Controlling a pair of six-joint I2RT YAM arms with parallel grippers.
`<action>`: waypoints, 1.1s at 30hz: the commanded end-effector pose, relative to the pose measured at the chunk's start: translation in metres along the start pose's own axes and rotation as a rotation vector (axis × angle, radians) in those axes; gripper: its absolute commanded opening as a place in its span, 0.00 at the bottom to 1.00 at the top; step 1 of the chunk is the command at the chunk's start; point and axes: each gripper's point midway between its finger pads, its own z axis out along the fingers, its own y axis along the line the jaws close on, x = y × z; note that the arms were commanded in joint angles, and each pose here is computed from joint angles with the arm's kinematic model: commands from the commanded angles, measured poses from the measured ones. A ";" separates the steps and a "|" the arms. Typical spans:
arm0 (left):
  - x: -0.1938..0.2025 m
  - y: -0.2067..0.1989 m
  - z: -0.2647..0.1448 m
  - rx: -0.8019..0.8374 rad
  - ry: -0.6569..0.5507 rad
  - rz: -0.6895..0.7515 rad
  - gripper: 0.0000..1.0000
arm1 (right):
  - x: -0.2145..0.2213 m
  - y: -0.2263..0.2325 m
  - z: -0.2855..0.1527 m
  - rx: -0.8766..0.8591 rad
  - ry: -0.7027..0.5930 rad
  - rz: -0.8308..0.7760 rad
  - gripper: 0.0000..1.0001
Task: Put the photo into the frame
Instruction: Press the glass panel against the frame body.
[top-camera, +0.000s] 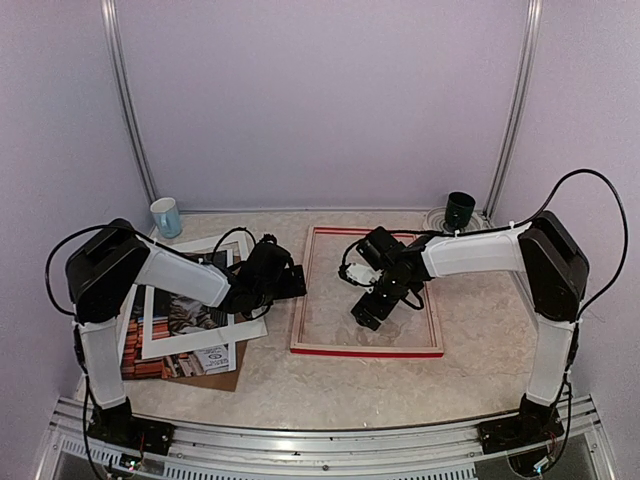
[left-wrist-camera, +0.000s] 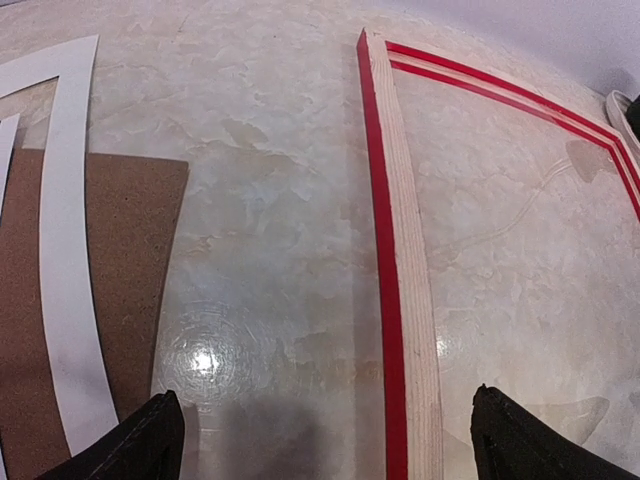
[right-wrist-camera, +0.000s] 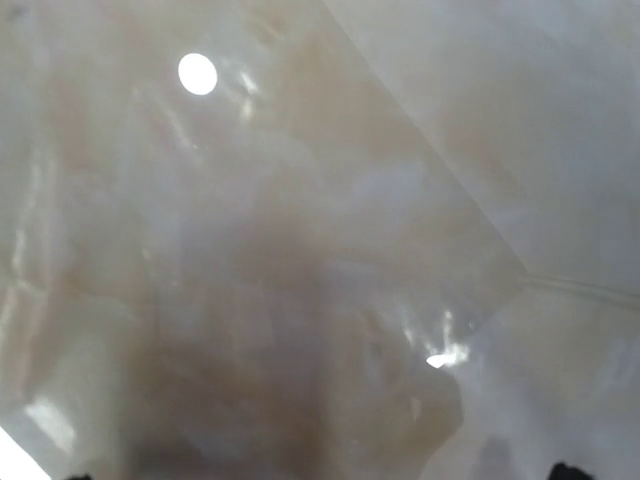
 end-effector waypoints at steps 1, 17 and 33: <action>-0.017 -0.005 -0.006 0.053 -0.036 -0.047 0.99 | -0.002 0.007 -0.018 0.020 -0.001 -0.036 0.99; -0.018 -0.006 -0.007 0.069 -0.041 -0.061 0.99 | 0.030 0.040 -0.003 0.035 0.149 -0.210 0.99; -0.017 -0.004 -0.009 0.072 -0.042 -0.062 0.99 | 0.021 0.038 -0.002 0.052 0.122 -0.209 0.99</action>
